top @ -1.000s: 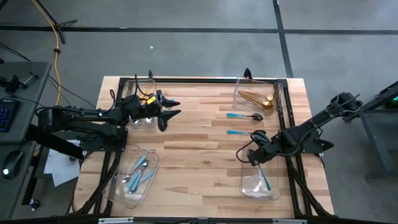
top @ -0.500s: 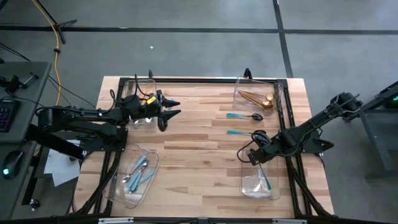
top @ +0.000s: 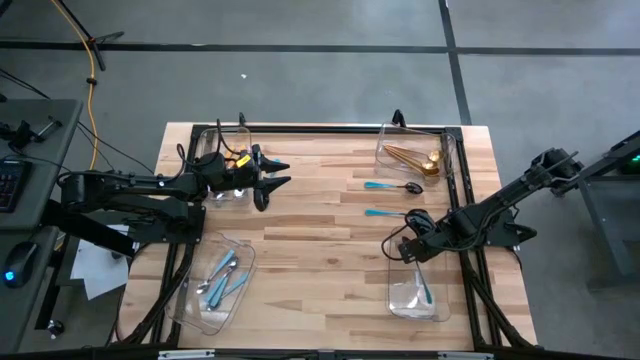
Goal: Sort silverware by color (type)
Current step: Put the blue spoon into the bottom right transparent bin
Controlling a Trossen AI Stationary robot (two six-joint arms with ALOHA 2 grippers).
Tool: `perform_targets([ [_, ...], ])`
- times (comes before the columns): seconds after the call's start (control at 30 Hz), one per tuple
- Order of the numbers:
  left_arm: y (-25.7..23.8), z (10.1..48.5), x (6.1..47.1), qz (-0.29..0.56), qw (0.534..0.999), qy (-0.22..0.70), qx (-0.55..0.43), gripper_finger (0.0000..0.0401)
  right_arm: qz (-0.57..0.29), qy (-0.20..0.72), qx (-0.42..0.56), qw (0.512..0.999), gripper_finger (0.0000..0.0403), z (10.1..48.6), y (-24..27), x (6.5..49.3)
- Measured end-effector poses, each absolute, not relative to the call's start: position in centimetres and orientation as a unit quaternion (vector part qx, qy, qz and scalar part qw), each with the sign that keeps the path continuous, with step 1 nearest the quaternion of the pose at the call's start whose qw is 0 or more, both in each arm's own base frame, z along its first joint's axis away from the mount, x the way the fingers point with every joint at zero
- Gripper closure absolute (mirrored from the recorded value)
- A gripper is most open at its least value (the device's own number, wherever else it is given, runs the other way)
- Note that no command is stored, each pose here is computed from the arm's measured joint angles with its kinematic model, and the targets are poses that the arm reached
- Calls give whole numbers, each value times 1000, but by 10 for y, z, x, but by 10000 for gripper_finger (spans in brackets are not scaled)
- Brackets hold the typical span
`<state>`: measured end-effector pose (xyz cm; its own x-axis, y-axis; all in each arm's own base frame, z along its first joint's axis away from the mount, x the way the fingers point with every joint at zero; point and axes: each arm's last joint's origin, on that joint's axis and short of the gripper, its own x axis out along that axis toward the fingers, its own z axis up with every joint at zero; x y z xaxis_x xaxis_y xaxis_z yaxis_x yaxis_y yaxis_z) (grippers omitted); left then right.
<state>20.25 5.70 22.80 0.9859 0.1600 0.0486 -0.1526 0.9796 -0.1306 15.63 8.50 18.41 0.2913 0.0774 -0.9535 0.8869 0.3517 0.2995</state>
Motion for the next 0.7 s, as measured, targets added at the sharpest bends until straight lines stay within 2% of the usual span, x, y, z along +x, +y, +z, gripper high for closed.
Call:
perform_targets([
  [0.33, 57, 228, 202, 79, 994, -29, -64, 229, -317, 507, 475, 645, 393, 184, 85, 156],
  [0.7, 57, 228, 202, 79, 994, -29, -64, 229, -317, 508, 474, 645, 306, 184, 85, 156],
])
